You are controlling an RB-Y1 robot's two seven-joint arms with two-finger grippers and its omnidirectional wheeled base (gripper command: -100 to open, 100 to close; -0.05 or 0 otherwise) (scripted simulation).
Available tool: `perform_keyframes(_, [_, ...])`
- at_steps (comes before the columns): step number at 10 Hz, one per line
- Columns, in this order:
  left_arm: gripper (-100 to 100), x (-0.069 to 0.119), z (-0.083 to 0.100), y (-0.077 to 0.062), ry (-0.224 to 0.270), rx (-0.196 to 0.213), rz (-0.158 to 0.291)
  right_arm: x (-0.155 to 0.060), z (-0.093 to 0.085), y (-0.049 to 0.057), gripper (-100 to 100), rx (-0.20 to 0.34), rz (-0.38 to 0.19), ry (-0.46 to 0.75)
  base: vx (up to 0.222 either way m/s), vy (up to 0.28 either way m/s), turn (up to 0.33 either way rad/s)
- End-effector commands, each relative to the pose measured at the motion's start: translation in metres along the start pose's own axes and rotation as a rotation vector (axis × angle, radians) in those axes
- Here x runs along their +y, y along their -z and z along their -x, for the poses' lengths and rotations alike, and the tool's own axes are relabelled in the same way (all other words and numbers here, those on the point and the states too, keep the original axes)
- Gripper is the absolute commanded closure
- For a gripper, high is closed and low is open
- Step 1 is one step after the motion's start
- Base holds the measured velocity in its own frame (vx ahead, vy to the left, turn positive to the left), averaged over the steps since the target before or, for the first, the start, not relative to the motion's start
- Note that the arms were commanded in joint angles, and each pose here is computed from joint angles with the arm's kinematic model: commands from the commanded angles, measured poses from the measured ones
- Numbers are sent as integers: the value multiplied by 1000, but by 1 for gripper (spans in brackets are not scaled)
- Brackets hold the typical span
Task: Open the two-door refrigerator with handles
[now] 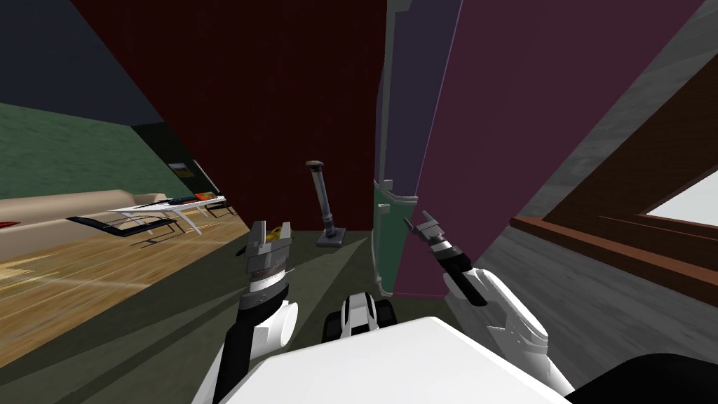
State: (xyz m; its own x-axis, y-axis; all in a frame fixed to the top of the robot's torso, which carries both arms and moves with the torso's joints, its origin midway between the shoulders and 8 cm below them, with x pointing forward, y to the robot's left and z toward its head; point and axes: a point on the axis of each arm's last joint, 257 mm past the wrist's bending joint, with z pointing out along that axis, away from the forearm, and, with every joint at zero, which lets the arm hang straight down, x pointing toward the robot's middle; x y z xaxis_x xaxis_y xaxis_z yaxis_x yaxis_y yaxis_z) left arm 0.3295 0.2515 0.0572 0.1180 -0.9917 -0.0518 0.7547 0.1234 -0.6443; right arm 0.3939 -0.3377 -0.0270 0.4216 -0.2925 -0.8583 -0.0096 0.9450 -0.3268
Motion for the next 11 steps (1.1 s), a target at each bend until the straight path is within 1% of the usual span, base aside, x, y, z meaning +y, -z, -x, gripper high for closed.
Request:
perform_keyframes(1, [0, 0, 0, 0, 0, 0, 0, -1, -10, -2, -100, 24, 16, 116, 24, 92, -21])
perform_keyframes(2, [0, 0, 0, 0, 0, 0, 0, -8, -18, -2, -100, 49, 17, 209, 15, 78, -34])
perform_keyframes(3, [0, 0, 0, 0, 0, 0, 0, -16, -25, -2, -100, 71, 16, 277, 31, 139, -64])
perform_keyframes(4, [0, 0, 0, 0, 0, 0, 0, -16, -26, -2, -100, 74, 19, 300, 23, 125, -32])
perform_keyframes(6, [0, 0, 0, 0, 0, 0, 0, -32, -39, -1, -100, 118, 23, 460, 23, 116, -33])
perform_keyframes(7, [0, 0, 0, 0, 0, 0, 0, -32, -40, -1, -100, 120, 26, 477, 24, 141, 23])
perform_keyframes(9, [0, 0, 0, 0, 0, 0, 0, -49, -51, -1, -100, 161, 33, 632, 26, 143, -51])
perform_keyframes(10, [0, 0, 0, 0, 0, 0, 0, -49, -51, -1, -100, 161, 34, 641, 16, 120, -28])
perform_keyframes(11, [0, 0, 0, 0, 0, 0, 0, -57, -56, -1, -100, 179, 39, 717, 8, 97, -24])
